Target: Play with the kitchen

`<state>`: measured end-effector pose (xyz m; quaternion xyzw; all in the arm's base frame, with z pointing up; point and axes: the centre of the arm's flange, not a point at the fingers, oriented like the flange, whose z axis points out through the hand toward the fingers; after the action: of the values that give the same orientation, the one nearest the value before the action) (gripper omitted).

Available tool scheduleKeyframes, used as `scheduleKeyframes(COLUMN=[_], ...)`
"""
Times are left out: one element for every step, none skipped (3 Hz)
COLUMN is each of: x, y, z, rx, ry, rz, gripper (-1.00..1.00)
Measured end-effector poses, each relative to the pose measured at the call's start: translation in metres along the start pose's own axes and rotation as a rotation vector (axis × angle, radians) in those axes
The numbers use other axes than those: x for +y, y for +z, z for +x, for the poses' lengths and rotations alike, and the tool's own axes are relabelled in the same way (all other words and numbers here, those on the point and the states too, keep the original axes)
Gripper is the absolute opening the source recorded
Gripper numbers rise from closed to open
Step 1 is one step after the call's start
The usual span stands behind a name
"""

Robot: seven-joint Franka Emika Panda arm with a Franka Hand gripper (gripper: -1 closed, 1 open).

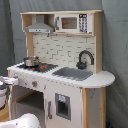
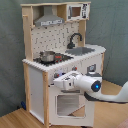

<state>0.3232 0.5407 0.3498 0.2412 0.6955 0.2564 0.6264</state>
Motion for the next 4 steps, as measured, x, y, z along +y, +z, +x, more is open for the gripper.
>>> scheduleKeyframes(x=[-0.002, -0.006, -0.006, -0.006], y=[0.016, 0.030, 0.030, 0.029], z=[0.002, 0.008, 0.008, 0.007], rx=[-0.022, -0.027, -0.027, -0.033], ry=[0.070, 0.084, 0.086, 0.154], rz=[0.036, 0.059, 0.059, 0.066], gripper=[1.00, 1.00, -1.00, -1.00])
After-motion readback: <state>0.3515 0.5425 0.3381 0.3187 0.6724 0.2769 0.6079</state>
